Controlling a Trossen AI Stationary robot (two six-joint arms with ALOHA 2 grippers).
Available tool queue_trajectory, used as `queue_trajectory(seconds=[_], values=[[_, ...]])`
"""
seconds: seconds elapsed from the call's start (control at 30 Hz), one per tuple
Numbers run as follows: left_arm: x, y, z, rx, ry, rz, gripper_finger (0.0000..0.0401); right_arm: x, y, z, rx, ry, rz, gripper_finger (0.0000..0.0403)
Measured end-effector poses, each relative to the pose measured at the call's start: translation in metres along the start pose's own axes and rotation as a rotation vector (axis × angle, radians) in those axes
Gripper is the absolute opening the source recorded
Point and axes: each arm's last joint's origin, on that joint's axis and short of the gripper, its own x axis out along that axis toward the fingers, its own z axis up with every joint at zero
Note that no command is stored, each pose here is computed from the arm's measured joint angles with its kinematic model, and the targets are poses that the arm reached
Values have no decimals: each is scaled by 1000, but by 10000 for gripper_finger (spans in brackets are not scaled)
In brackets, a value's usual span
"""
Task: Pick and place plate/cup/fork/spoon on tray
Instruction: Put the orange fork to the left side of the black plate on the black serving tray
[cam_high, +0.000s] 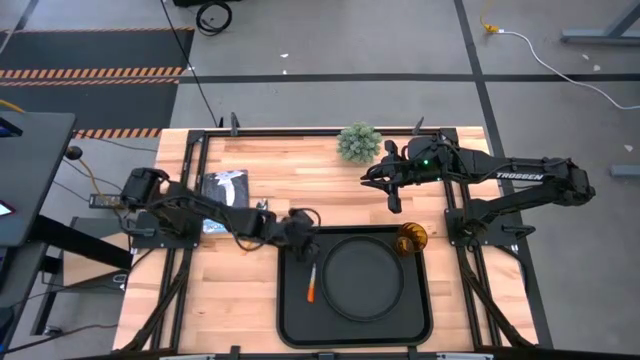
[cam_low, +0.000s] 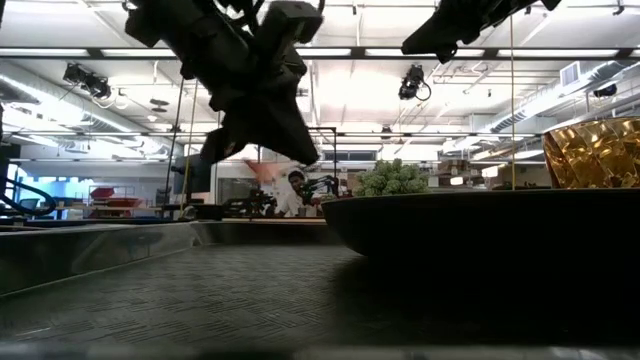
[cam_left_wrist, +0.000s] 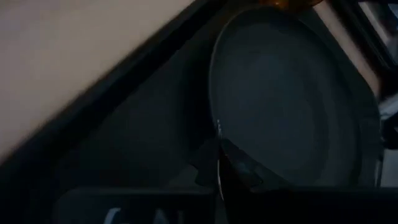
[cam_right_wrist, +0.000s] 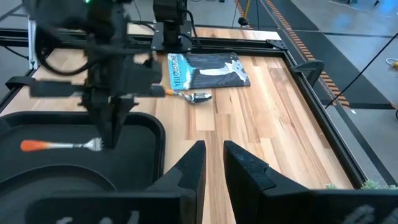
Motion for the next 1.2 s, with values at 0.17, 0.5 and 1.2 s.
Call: queue_trajectory(seconds=[0.17,0.5,1.2], values=[[9,0,-20,-37,5,62,11,0,0,1,-1,-9,19,64],[22,-1,-35,-118,-10,77,11,0,1,2,-6,-19,27,64],[44,4,-48,-185,-51,84,81,0,1,3,-11,-30,29,64]])
